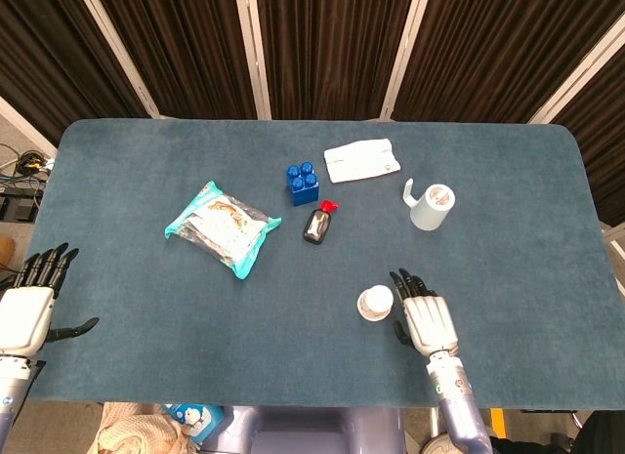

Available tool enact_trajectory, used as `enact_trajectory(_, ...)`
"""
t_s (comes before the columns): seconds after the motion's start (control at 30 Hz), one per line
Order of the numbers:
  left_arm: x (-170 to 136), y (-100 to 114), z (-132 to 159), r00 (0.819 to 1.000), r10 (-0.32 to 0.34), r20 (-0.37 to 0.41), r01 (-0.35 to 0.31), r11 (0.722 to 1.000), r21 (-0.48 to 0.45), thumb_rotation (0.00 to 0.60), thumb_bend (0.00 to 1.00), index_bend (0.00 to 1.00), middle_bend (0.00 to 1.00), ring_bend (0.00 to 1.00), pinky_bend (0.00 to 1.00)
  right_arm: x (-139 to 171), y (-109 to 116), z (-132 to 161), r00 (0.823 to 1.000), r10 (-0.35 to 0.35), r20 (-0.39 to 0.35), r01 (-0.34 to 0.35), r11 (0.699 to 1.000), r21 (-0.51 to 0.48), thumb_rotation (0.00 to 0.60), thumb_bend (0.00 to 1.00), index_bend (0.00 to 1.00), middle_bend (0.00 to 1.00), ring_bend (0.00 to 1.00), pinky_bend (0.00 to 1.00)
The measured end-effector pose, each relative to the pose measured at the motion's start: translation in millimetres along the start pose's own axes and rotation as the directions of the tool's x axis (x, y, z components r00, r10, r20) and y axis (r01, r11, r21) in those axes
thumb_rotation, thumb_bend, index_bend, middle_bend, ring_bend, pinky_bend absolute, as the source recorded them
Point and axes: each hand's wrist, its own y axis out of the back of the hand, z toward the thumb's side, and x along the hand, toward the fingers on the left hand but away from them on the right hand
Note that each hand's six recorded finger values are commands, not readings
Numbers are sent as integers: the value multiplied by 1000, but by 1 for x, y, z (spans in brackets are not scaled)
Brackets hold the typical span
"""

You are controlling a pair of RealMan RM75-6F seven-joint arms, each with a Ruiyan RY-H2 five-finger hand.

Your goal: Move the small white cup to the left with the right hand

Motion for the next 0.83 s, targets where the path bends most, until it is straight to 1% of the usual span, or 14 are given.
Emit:
enact_trajectory(0.13, 0, 0, 0, 1000, -1, 0, 1, 1000, 0, 600, 0, 0, 0, 0, 0, 6, 10, -8, 1000, -7, 12, 7, 1000, 22, 600, 423, 0, 7, 60, 271)
enact_trajectory(0.23, -1, 0, 0, 1000, 0, 0, 0, 1000, 0, 600, 0, 0, 0, 0, 0, 12, 21, -20, 999, -25, 28, 23, 998, 51, 600, 423, 0, 2, 48, 258)
enact_trajectory(0.43, -1, 0, 1, 1000, 2, 6, -2, 1000, 6, 600, 0, 0, 0, 0, 0, 32, 50, -63, 993, -80, 88, 69, 991, 119, 600, 423, 0, 0, 19, 210)
enact_trajectory(0.5, -2, 1, 2, 1000, 5, 10, -5, 1000, 8, 600, 0, 0, 0, 0, 0, 41, 60, -82, 989, -101, 112, 86, 988, 131, 600, 423, 0, 0, 2, 177)
enact_trajectory(0.63, -3, 3, 4, 999, 23, 28, -23, 1000, 19, 600, 0, 0, 0, 0, 0, 60, 79, -115, 978, -153, 144, 133, 982, 136, 600, 418, 0, 0, 0, 97)
enact_trajectory(0.7, -3, 2, 4, 999, 24, 30, -25, 999, 21, 600, 0, 0, 0, 0, 0, 71, 86, -132, 969, -188, 160, 168, 977, 134, 600, 408, 0, 0, 0, 68)
enact_trajectory(0.83, -3, 2, 4, 999, 25, 34, -26, 999, 24, 600, 0, 0, 0, 0, 0, 91, 97, -164, 947, -247, 204, 227, 967, 115, 600, 399, 0, 0, 0, 52)
